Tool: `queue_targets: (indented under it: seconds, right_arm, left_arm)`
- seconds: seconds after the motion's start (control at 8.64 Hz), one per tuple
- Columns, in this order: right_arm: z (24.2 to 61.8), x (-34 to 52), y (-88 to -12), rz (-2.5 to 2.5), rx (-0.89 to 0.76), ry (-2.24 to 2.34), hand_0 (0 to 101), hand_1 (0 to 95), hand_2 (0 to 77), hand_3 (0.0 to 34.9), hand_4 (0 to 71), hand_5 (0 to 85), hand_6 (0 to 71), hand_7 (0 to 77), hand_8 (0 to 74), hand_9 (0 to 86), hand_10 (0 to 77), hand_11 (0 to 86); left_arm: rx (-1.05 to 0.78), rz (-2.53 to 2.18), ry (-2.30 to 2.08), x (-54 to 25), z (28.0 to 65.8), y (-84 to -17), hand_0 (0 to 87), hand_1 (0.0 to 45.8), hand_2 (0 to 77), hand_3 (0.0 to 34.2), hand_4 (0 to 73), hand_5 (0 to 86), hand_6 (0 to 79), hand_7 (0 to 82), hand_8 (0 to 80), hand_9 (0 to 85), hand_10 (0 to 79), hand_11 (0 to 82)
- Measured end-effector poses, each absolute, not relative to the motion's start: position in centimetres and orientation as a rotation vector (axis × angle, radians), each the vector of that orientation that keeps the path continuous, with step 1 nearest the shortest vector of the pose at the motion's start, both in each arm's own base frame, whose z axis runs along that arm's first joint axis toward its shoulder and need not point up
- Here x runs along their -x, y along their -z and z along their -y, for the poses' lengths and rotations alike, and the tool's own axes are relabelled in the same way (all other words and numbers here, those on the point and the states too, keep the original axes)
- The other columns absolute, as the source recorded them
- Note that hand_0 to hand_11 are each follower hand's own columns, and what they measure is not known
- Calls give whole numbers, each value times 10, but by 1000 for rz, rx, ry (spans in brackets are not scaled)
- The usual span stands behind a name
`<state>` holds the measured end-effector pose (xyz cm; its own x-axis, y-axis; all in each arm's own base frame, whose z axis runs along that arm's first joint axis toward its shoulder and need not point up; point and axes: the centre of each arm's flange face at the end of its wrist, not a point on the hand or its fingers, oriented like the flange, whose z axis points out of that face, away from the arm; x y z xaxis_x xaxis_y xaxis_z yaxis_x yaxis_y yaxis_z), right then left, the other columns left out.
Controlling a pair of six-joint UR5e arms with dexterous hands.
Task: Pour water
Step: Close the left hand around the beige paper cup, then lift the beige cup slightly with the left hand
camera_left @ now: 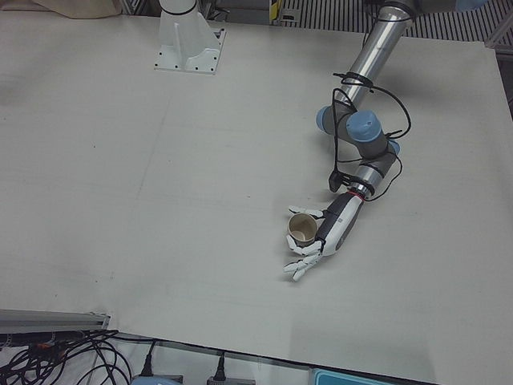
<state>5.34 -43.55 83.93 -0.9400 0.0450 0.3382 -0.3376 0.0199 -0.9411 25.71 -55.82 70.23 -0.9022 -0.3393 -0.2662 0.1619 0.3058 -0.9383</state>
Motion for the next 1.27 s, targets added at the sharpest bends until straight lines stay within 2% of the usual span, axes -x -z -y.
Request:
queue_targets:
  seconds: [0.23,0.46,0.58,0.69,1.04,1.27]
  right_arm:
    - [436,-56,-838,2036,-304,-2004,535,218,104,119,0,87,169,109,82,82,0,5]
    - [437,-61,-836,2055,-311,-2004,537,218,104,119,0,87,169,109,82,71,0,11]
    - [437,-63,-836,2062,-312,-2007,543,229,104,119,0,87,169,109,82,71,0,11]
    - [437,-64,-836,2066,-310,-2009,544,235,114,119,0,87,180,120,82,71,0,11]
    - [436,-61,-864,2103,-303,-1976,564,256,136,118,0,93,169,87,98,87,0,11]
    - [437,-59,-900,2152,-283,-1956,593,267,153,119,54,104,202,153,82,71,0,11]
  left_arm:
    - [210,-2146,1672,-255,557,-695,802,322,11,0,376,491,185,153,115,60,76,164]
    - [257,-2155,1698,-251,557,-667,802,327,147,0,376,491,185,147,93,60,76,142]
    - [277,-2160,1709,-246,554,-651,802,327,147,0,376,491,185,147,93,60,76,142]
    - [292,-2161,1716,-240,546,-637,802,305,218,0,376,491,158,136,104,38,65,142]
    - [298,-2181,1727,-214,531,-590,804,300,240,0,376,491,175,136,98,38,65,142]
    - [301,-2185,1737,-204,527,-564,804,300,240,0,376,491,175,136,104,44,65,142]
